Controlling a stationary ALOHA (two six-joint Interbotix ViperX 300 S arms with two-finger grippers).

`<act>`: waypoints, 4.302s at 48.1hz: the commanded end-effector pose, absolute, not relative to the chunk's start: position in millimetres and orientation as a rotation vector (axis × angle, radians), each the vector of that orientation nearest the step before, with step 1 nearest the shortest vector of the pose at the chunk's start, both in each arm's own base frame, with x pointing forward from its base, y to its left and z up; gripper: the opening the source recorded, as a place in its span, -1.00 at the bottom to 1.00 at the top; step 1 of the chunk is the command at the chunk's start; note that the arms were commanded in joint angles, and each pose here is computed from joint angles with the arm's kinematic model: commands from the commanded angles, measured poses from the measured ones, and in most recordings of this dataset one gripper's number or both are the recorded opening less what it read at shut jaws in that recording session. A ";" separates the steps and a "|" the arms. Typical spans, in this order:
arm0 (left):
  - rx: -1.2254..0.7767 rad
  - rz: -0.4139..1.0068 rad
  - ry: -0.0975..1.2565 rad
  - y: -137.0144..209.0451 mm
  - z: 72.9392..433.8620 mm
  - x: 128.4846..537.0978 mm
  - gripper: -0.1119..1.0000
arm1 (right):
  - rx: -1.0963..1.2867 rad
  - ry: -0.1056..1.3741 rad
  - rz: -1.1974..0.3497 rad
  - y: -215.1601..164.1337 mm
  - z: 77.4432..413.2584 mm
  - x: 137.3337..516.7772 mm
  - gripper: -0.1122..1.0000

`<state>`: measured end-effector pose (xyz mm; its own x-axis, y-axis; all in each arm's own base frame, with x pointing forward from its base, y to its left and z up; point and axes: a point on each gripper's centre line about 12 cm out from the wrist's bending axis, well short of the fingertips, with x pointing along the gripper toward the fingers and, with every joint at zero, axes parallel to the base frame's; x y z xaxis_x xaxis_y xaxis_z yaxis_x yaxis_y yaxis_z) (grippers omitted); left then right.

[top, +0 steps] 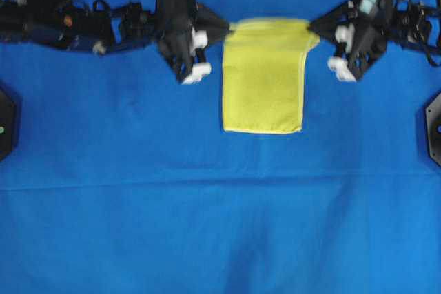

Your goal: Fold a vertical towel.

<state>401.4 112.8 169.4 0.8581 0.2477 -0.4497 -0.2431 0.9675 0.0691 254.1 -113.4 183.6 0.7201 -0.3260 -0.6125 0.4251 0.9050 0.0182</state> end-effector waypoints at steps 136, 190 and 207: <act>0.051 0.030 0.148 8.5 319.4 250.9 0.38 | 0.052 0.253 -0.105 -13.3 332.8 179.6 0.20; -0.052 0.032 0.084 4.0 257.3 131.5 0.37 | 0.069 0.174 -0.095 -10.8 276.9 131.6 0.19; -0.052 0.030 0.093 3.7 255.3 131.3 0.27 | 0.069 0.178 -0.095 -10.8 275.5 131.9 0.19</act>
